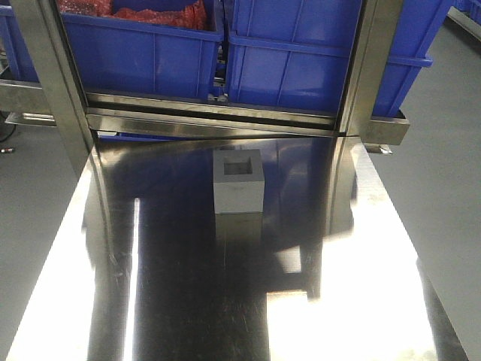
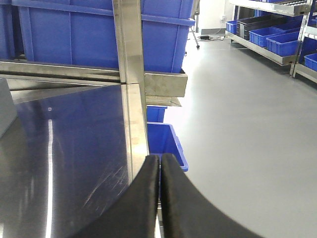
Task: Sort gray base to blue bin
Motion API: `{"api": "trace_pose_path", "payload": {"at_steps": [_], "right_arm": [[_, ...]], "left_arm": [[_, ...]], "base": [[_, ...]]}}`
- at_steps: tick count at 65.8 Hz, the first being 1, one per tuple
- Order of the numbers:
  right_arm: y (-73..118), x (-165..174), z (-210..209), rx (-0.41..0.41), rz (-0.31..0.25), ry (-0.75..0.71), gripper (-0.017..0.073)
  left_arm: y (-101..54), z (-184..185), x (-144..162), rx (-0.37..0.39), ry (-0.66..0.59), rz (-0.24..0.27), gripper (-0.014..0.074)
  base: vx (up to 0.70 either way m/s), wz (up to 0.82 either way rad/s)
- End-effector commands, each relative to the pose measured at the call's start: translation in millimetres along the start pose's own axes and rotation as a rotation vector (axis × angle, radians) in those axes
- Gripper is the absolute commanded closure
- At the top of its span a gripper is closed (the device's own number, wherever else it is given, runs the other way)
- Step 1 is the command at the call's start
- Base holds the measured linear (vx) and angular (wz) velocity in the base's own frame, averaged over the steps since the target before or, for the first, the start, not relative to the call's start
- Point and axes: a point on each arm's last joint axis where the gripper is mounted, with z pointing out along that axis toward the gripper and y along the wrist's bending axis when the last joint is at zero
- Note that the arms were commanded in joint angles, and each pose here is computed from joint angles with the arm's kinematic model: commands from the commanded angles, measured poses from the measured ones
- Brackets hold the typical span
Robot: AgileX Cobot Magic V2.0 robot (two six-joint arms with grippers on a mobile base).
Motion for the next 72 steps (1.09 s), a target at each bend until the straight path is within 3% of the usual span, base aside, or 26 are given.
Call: {"api": "trace_pose_path", "payload": {"at_steps": [1,72], "right_arm": [[-0.2,-5.2,1.0,0.003,-0.018,-0.056,0.0564],[-0.2,-5.2,1.0,0.003,-0.018,-0.056,0.0564]], "left_arm": [[0.4,-2.4,-14.0,0.000,-0.104,-0.011,0.0592],[0.5,-2.4,-14.9,0.000,-0.113,-0.011,0.0592]], "base": [[0.00,0.00],[0.00,0.00]]}}
